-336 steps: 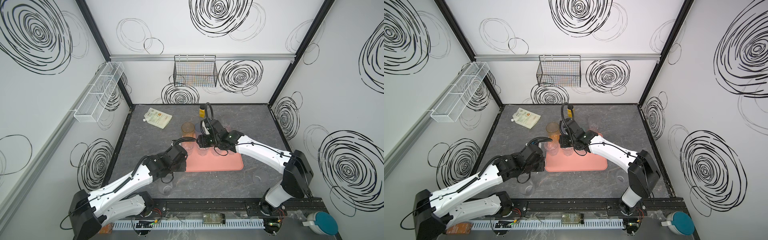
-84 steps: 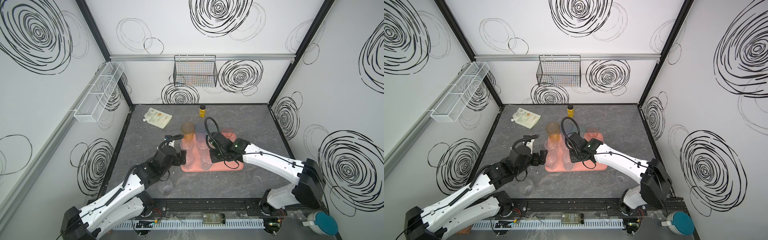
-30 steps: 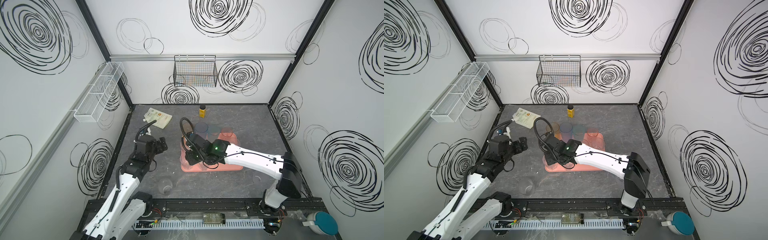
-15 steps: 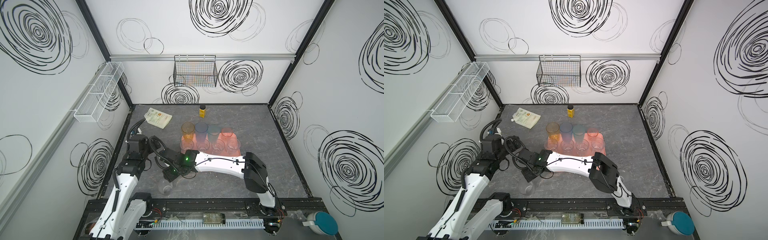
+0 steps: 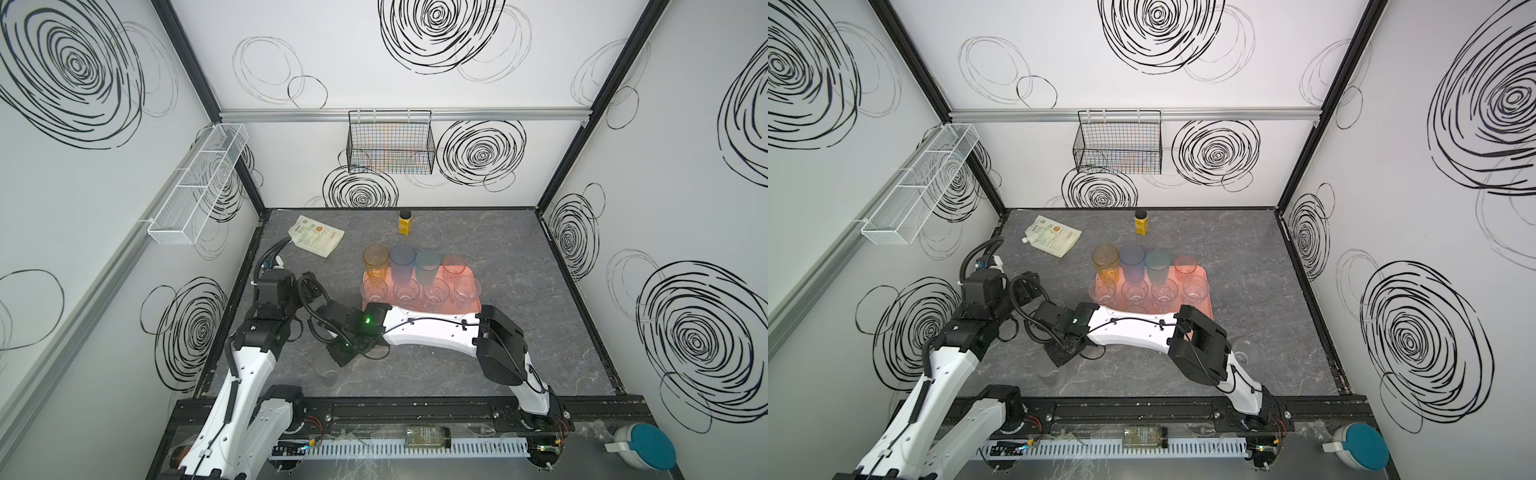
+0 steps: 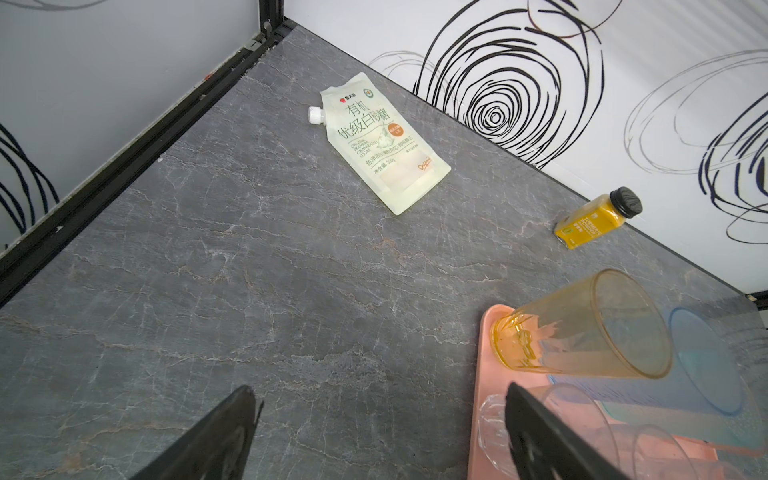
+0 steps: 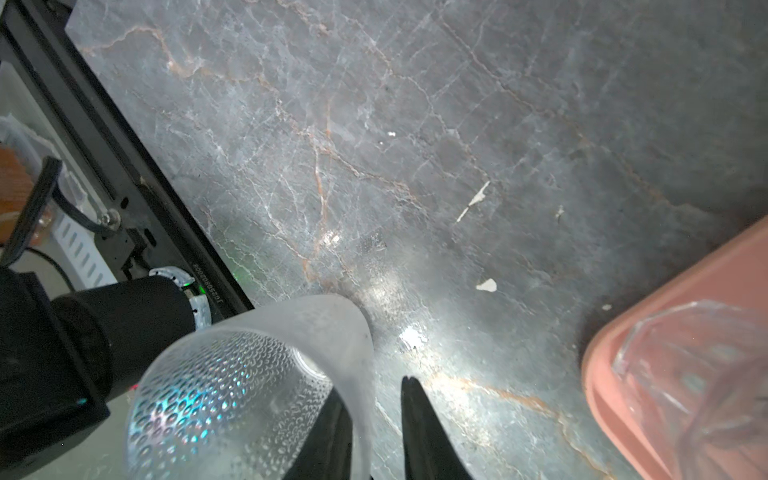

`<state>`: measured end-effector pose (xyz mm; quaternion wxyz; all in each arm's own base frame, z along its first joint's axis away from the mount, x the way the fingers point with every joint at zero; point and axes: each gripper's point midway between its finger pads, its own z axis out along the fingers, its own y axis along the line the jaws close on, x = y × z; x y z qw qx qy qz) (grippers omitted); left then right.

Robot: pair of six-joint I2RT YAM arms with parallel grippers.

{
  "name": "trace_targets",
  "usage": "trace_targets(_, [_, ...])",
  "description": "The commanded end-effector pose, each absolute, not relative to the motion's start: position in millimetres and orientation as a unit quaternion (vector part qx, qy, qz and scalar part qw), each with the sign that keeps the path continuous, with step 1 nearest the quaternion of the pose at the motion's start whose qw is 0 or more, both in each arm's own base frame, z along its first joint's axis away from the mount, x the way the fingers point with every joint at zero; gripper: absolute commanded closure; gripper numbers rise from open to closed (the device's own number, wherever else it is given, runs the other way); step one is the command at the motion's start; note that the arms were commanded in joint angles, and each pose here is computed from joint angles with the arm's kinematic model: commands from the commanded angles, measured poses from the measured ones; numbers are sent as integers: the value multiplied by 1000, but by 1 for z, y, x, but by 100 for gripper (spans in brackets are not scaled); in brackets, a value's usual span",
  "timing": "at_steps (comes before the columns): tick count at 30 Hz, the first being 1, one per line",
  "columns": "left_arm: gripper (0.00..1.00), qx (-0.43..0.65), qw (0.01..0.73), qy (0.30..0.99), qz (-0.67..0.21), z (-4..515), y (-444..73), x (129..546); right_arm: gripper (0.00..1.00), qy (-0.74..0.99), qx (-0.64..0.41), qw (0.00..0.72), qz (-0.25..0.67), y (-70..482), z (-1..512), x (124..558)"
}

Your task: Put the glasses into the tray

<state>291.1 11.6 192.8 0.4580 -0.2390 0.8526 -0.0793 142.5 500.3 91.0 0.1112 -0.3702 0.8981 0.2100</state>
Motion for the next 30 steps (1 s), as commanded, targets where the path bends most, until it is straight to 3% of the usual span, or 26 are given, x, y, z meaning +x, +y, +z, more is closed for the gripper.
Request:
trace_targets(1, [4,-235,477,842,-88,207,11,299,82,903,-369,121,184,491,90,151])
trace_targets(8, [4,-233,484,840,-81,216,13,300,97,903,-351,145,199,490,111,164])
trace_targets(17, [4,-233,509,825,-78,265,12,304,99,909,-277,212,229,464,174,222])
trace_targets(24, [4,-198,534,815,-106,304,-10,303,100,909,-197,271,249,408,230,270])
trace_targets(30, [4,-124,533,826,-135,308,-60,295,100,916,-144,292,234,335,243,289])
